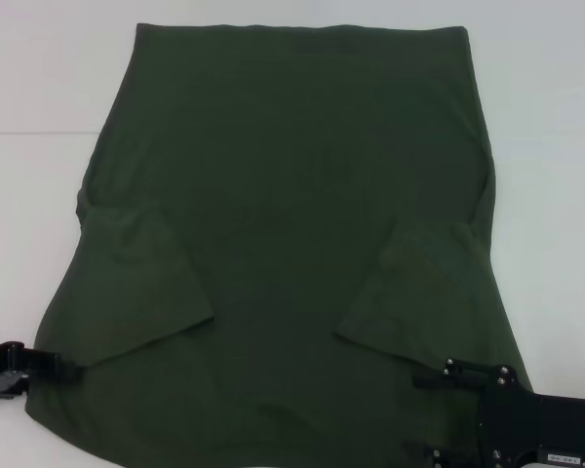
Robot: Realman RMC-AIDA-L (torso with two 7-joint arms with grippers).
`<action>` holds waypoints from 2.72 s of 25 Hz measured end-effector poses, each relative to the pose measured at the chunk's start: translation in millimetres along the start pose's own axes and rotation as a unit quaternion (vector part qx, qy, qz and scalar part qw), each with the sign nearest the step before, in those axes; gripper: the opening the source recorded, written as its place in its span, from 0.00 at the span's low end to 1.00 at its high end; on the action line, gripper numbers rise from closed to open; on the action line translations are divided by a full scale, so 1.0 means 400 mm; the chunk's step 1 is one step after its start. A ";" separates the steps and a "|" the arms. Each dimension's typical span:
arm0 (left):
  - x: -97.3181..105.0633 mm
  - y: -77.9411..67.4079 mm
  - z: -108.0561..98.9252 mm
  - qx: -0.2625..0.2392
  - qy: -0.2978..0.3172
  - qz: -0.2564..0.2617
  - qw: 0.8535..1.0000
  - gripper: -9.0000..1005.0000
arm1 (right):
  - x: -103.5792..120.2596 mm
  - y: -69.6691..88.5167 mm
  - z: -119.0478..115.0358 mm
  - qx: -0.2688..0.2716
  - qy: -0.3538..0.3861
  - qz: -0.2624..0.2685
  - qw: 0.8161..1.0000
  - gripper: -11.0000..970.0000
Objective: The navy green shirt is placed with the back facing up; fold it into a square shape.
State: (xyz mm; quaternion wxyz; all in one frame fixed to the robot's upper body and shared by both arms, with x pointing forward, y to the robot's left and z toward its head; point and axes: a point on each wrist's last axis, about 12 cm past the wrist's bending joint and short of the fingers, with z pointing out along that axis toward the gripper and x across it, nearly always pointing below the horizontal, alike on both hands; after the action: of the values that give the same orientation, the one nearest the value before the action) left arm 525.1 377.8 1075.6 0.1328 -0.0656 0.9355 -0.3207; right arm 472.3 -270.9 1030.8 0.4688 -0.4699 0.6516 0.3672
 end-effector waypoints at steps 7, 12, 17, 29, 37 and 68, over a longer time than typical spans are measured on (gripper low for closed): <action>-0.004 -0.003 0.002 0.000 0.000 0.003 1.000 0.38 | -0.001 -0.001 -0.001 0.001 -0.001 0.003 1.000 0.81; -0.004 -0.004 0.000 0.001 0.002 0.005 1.000 0.21 | -0.003 -0.003 -0.004 0.006 -0.007 0.015 1.000 0.81; 0.000 0.002 -0.006 0.001 0.002 0.003 1.000 0.04 | -0.019 -0.010 -0.024 0.016 -0.033 0.062 0.997 0.81; 0.004 -0.003 -0.014 0.013 0.011 0.021 1.000 0.04 | -0.136 -0.135 -0.311 0.071 -0.001 0.495 0.866 0.80; 0.003 0.000 -0.021 0.012 0.011 0.027 0.999 0.04 | -0.166 -0.173 -0.340 0.096 0.122 0.624 0.766 0.80; 0.009 0.000 -0.014 0.018 0.009 0.028 0.999 0.04 | -0.142 -0.215 -0.132 0.136 0.297 0.568 0.755 0.80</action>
State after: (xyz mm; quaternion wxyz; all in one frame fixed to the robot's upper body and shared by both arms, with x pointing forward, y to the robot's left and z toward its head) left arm 519.8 380.5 1079.1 0.1344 -0.0346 0.9322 -0.3343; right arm 547.1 -329.0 1097.4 0.0157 -0.0298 0.9482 0.3158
